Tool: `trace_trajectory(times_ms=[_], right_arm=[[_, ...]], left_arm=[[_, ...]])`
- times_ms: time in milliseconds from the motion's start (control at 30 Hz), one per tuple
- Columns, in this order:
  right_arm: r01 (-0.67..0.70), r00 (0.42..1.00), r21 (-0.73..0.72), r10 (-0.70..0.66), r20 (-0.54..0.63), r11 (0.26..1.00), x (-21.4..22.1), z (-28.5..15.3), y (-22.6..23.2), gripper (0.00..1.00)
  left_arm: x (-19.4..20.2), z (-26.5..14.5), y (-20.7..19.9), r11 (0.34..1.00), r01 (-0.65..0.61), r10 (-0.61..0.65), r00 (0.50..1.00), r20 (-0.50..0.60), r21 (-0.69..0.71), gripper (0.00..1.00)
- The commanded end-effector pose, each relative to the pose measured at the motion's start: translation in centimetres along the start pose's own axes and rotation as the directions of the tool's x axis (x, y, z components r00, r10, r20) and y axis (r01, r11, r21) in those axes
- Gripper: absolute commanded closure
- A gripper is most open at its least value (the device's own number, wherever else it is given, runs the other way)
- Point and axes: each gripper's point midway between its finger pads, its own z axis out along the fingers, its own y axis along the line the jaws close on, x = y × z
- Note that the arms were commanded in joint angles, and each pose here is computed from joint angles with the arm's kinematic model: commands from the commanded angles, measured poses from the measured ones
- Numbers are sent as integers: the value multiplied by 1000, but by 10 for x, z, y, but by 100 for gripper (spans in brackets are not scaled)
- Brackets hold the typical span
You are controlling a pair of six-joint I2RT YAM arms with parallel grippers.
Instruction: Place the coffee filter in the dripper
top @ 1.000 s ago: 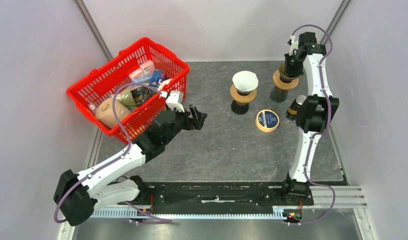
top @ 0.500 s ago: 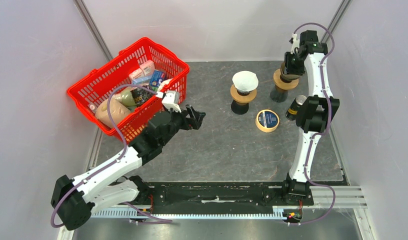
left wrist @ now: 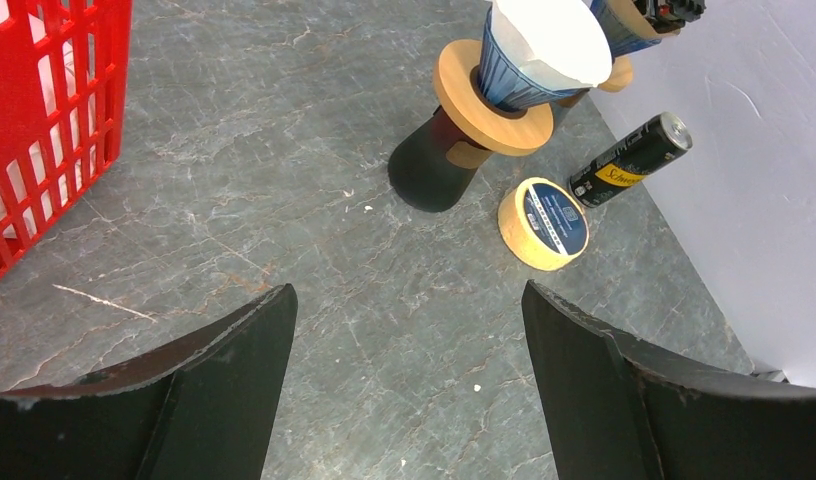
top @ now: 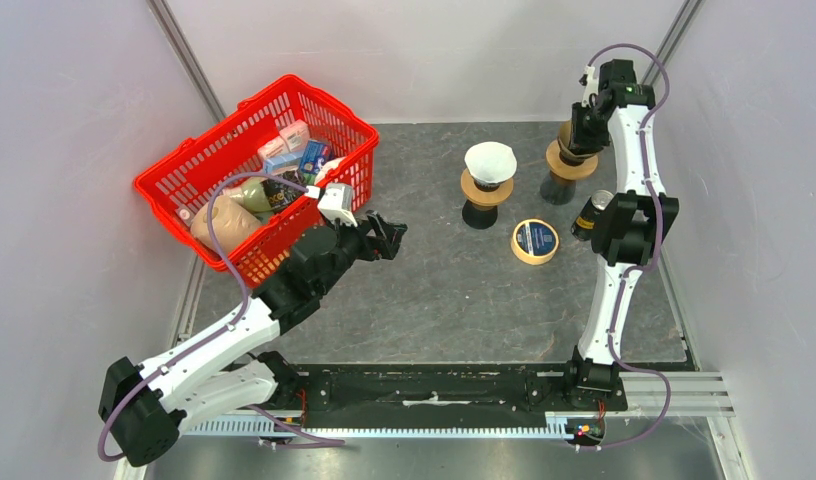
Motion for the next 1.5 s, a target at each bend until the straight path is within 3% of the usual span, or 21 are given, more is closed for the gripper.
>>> trace_trajectory(times_ms=[0,300,700,1233,1467], right_arm=[[-6,1000,-7,6,-16,1000,4,6,3,69],[-5,1000,-9,5,14,1000,-5,1,3,72],[-26,983,17,23,183,1000,-41,-39,4,69],[-27,990,17,24,137,1000,-29,-37,4,64],[-20,969,42,8,248,999,-54,-77,3,62]], left_arm=[[-9,1,1,1000,6,-6,999,40,-4,11],[-8,2,0,1000,7,-7,999,36,-5,11],[-7,2,-1,1000,5,-5,999,33,1,11],[-10,0,-2,1000,3,-4,999,41,7,11],[-11,1,-4,1000,0,-1,999,38,13,11]])
